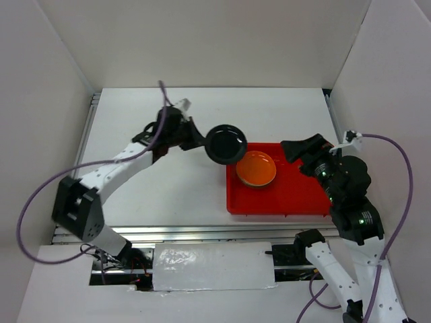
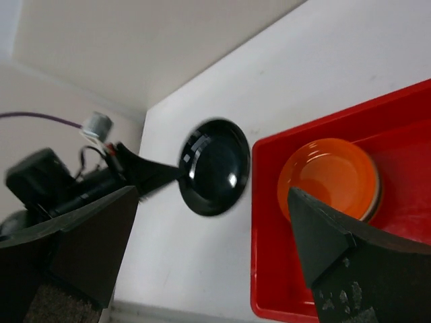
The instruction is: Place the plates into the plastic bin on the countertop
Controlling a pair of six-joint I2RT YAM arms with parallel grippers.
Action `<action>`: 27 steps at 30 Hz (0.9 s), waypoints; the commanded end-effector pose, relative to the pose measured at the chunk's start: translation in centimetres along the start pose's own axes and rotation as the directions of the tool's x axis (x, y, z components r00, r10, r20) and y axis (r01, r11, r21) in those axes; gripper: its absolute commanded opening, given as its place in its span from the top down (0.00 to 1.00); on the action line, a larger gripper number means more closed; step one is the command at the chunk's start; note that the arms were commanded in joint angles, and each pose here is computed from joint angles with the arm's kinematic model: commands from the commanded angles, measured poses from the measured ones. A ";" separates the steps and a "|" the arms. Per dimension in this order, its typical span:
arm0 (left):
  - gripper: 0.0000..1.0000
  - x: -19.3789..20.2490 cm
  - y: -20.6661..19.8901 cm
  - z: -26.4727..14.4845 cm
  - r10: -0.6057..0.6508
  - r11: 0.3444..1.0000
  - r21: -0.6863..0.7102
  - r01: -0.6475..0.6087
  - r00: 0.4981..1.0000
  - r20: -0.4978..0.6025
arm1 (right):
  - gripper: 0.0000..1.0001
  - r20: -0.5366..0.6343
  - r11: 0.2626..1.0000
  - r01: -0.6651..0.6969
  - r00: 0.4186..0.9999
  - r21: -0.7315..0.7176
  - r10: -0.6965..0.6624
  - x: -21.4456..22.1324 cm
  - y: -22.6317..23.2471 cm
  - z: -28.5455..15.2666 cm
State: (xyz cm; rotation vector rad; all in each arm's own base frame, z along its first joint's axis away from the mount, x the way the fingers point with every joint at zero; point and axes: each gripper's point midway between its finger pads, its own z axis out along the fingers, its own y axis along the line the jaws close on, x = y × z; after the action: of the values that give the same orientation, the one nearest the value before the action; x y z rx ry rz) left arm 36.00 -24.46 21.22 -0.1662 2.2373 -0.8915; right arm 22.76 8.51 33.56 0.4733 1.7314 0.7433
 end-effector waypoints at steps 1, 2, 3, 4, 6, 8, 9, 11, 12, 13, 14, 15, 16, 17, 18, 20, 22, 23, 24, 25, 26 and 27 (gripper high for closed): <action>1.00 1.7 -4.6 3.9 0.082 0.992 0.103 -0.073 0.993 -0.085 | 0.00 0.244 0.983 -0.055 0.970 0.174 0.011 -5.9 -1.6 -3.2; 1.00 2.1 -5.1 4.9 0.087 0.991 0.109 -0.075 0.991 -0.100 | 0.00 0.241 0.982 -0.048 0.971 0.180 0.003 -5.8 -1.7 -3.1; 1.00 2.9 -5.7 6.9 0.094 0.991 0.106 -0.081 0.988 -0.121 | 0.00 0.264 0.976 -0.045 0.965 0.213 -0.013 -6.6 -2.0 -3.9; 1.00 3.3 -5.8 7.8 0.096 0.992 0.094 -0.083 0.986 -0.135 | 0.00 0.259 0.972 -0.032 0.965 0.231 -0.029 -6.7 -2.1 -4.0; 1.00 4.6 -5.9 10.1 0.099 0.993 0.077 -0.087 0.980 -0.170 | 0.00 0.247 0.966 0.003 0.967 0.257 -0.069 -7.0 -2.2 -4.5; 1.00 5.5 -6.1 11.3 0.103 0.993 0.074 -0.090 0.976 -0.190 | 0.00 0.219 0.964 0.053 0.969 0.259 -0.113 -6.8 -2.2 -4.6; 1.00 5.8 -6.7 11.8 0.112 0.992 0.083 -0.097 0.975 -0.193 | 0.00 0.193 0.970 0.078 0.973 0.232 -0.124 -6.3 -1.8 -4.4; 1.00 5.3 -7.9 11.7 0.115 0.990 0.102 -0.098 0.978 -0.176 | 0.00 0.171 0.971 0.114 0.974 0.212 -0.152 -5.8 -1.6 -4.2; 1.00 4.7 -8.4 11.5 0.113 0.990 0.099 -0.097 0.979 -0.168 | 0.00 0.156 0.971 0.126 0.975 0.201 -0.159 -5.5 -1.5 -4.1; 0.81 7.8 -6.3 14.1 0.113 0.993 0.046 -0.105 0.966 -0.233 | 0.00 0.136 0.972 0.139 0.977 0.190 -0.166 -5.1 -1.4 -3.9; 0.68 8.4 -6.2 14.3 0.112 0.994 0.026 -0.108 0.961 -0.252 | 0.00 0.123 0.972 0.146 0.978 0.182 -0.170 -4.9 -1.3 -3.7; 0.57 8.4 -6.2 14.1 0.118 0.993 0.015 -0.118 0.961 -0.251 | 0.00 0.117 0.972 0.148 0.978 0.181 -0.171 -4.8 -1.4 -3.7; 0.31 8.5 -6.6 13.8 0.130 0.991 0.014 -0.131 0.961 -0.245 | 0.00 0.111 0.973 0.155 0.978 0.173 -0.176 -4.6 -1.2 -3.6; 0.08 8.2 -7.5 12.7 0.165 0.986 0.013 -0.166 0.964 -0.211 | 0.00 0.109 0.973 0.162 0.977 0.165 -0.181 -4.7 -1.1 -3.6; 0.01 7.8 -8.1 12.0 0.185 0.982 0.012 -0.186 0.965 -0.188 | 0.00 0.107 0.973 0.169 0.977 0.157 -0.187 -4.6 -0.9 -3.6; 0.01 6.4 -10.3 9.2 0.236 0.972 0.034 -0.234 0.964 -0.124 | 0.00 0.081 0.968 0.205 0.973 0.143 -0.218 -4.5 -0.6 -3.2; 0.01 5.1 -10.1 7.1 0.262 0.964 -0.029 -0.266 0.961 -0.093 | 0.00 0.035 0.957 0.251 0.965 0.148 -0.259 -4.2 -0.7 -2.5; 0.01 2.8 -10.1 5.2 0.288 0.953 -0.093 -0.289 0.957 -0.021 | 0.00 0.016 0.951 0.264 0.963 0.161 -0.270 -4.2 -0.8 -2.5; 0.01 1.9 -9.2 4.2 0.300 0.942 -0.156 -0.297 0.954 -0.002 | 0.00 -0.001 0.941 0.291 0.955 0.173 -0.295 -4.1 -1.1 -2.3; 0.01 1.7 -7.1 2.5 0.318 0.914 -0.256 -0.316 0.948 -0.034 | 0.00 -0.004 0.939 0.301 0.952 0.167 -0.305 -4.2 -0.9 -2.5; 0.01 0.0 -6.3 0.6 0.332 0.894 -0.319 -0.316 0.943 -0.003 | 0.00 -0.002 0.931 0.313 0.948 0.190 -0.318 -4.3 -1.2 -2.7; 0.01 -1.6 -4.0 -0.8 0.352 0.847 -0.436 -0.305 0.936 0.029 | 0.00 -0.004 0.926 0.328 0.943 0.185 -0.334 -4.3 -1.0 -3.0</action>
State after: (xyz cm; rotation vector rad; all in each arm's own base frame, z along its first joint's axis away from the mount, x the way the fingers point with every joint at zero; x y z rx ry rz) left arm 34.42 -35.53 20.13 0.1273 2.3559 -0.5716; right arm 22.19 4.67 35.55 0.3709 1.7956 0.3940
